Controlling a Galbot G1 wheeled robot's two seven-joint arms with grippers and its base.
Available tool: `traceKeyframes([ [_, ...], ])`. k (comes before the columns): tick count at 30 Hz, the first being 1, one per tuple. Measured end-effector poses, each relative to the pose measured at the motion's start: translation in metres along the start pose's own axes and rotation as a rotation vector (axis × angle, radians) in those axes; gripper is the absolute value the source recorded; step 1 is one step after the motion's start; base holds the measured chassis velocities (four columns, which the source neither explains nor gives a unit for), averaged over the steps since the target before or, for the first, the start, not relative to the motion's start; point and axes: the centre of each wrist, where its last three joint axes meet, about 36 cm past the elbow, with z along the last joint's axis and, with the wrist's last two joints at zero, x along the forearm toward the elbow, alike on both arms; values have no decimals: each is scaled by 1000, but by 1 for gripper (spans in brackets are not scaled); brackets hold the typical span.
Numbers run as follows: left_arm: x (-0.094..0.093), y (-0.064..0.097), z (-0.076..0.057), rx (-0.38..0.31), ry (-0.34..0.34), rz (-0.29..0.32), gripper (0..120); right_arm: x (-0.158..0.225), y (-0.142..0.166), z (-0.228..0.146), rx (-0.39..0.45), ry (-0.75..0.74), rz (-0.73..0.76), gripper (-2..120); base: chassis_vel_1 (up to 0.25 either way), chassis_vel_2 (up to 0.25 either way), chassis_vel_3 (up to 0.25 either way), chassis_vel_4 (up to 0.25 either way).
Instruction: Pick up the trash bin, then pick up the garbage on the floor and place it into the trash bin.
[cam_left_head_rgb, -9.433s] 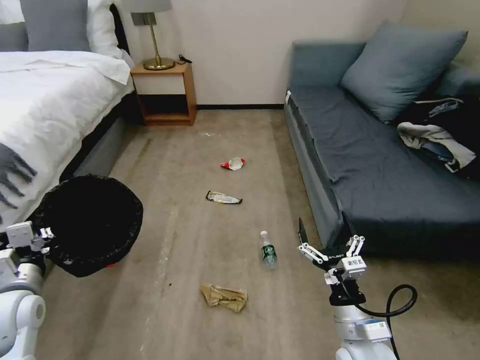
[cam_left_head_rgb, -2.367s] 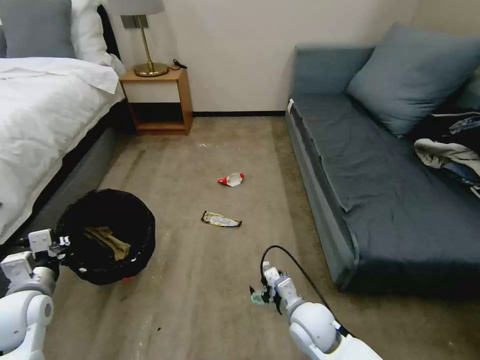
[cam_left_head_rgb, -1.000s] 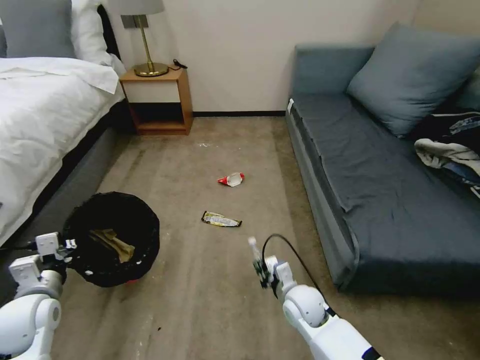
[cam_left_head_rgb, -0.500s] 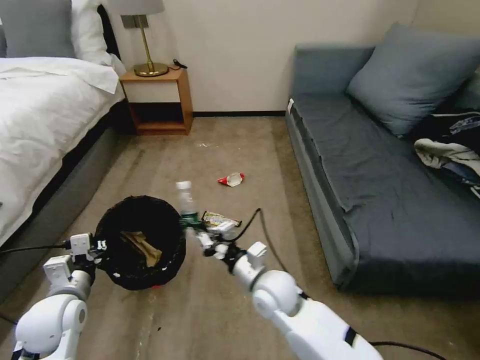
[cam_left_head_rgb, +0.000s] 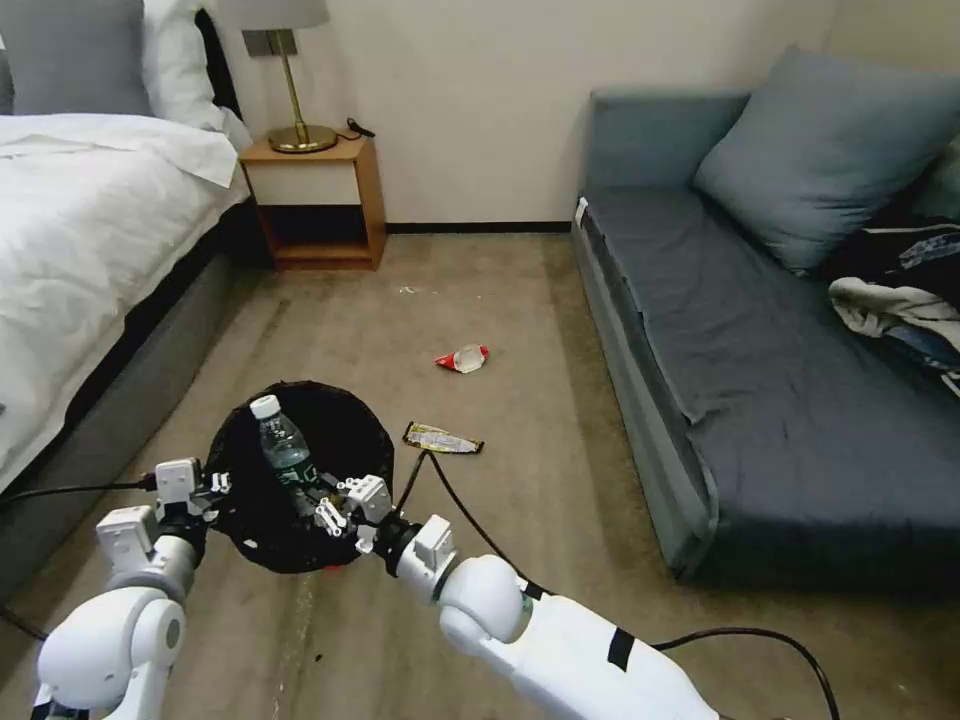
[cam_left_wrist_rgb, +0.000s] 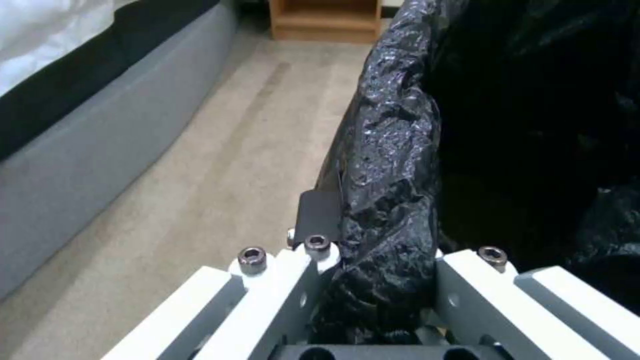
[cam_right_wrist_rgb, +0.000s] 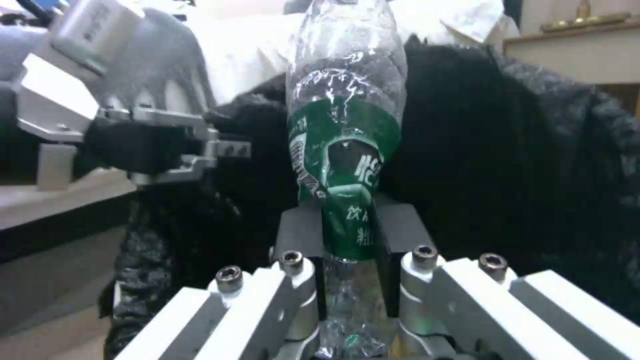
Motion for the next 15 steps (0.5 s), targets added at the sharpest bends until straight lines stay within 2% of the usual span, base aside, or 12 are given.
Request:
traceKeyframes([
  [3, -1, -1, -1, -1, -2, 5, 5, 3, -1, -2, -13, 4, -1, 28, 0, 0, 0, 0],
  [4, -1, -1, -1, -1, -2, 5, 5, 3, -1, -2, -13, 4, -1, 28, 0, 0, 0, 0],
  [10, -6, 4, -1, -2, -1, 0, 5, 12, -5, -16, -65, -24, -18, 53, 0, 0, 0, 0],
  [12, -7, 5, -2, -1, -2, -2, 5, 13, -5, -19, -73, -26, -18, 56, 0, 0, 0, 0],
  [15, -8, 8, -3, 1, -2, -2, 5, 19, -11, -26, -85, -14, -25, 73, 0, 0, 0, 0],
])
